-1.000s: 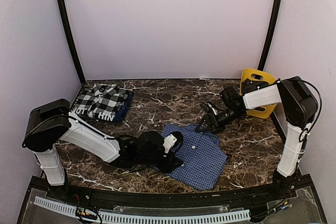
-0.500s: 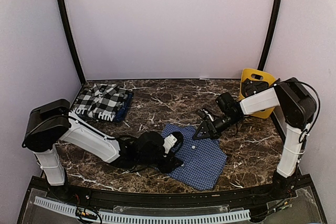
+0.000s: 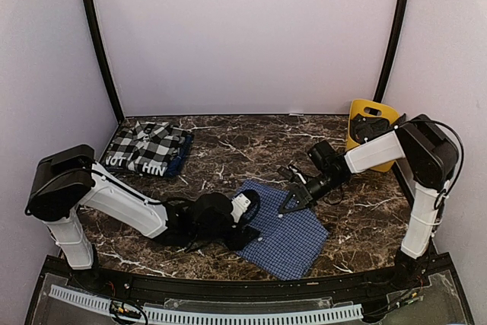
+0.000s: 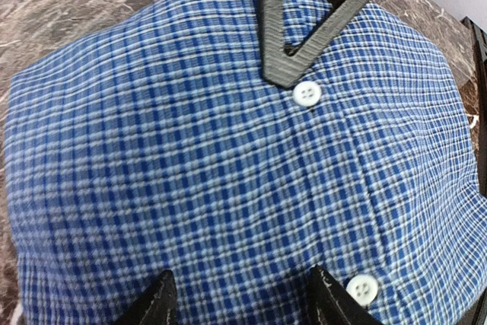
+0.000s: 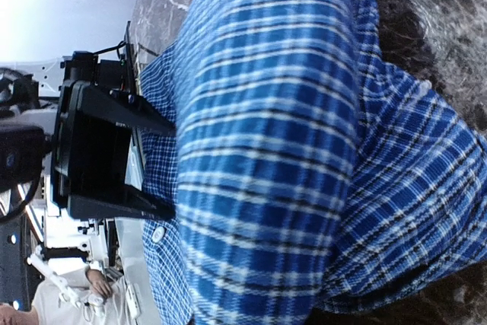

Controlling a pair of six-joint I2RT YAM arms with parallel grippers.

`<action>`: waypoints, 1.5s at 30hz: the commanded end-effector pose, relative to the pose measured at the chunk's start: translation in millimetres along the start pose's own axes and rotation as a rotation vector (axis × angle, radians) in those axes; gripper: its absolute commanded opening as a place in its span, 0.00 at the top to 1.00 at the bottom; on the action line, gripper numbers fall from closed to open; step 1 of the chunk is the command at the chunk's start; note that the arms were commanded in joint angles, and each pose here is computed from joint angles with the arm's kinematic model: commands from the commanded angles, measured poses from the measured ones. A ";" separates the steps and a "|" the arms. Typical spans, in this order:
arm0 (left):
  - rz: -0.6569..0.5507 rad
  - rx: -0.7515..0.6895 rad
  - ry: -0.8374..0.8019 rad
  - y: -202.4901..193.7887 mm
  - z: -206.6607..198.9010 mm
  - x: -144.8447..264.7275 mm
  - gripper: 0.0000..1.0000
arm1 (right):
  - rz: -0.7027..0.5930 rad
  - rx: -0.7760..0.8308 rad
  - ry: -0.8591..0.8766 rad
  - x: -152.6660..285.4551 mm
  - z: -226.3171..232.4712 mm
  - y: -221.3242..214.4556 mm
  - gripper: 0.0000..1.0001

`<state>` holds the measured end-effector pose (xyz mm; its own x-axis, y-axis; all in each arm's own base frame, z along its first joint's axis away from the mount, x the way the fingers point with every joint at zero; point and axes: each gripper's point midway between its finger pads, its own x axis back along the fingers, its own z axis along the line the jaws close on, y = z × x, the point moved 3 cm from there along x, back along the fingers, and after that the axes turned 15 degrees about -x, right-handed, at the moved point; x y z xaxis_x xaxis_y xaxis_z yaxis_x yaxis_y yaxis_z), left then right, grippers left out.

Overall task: Fold and stack the long sleeve shirts
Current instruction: Pick up the square-folded shirt from the center of the board, then turn over the rectangle-folded shirt at the center of the board.

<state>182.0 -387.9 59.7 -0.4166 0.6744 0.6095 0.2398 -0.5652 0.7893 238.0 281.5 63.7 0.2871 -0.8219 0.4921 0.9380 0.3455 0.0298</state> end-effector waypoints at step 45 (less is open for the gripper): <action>-0.106 0.365 0.673 40.4 162.3 179.2 0.23 | -0.353 0.309 -1.492 -55.8 93.4 14.6 0.53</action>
<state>260.7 -228.9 212.3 -0.8566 0.2706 0.4392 0.3823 -0.2387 0.8927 235.0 357.5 129.2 -0.5710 0.2454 0.7834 0.7731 0.4817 0.4127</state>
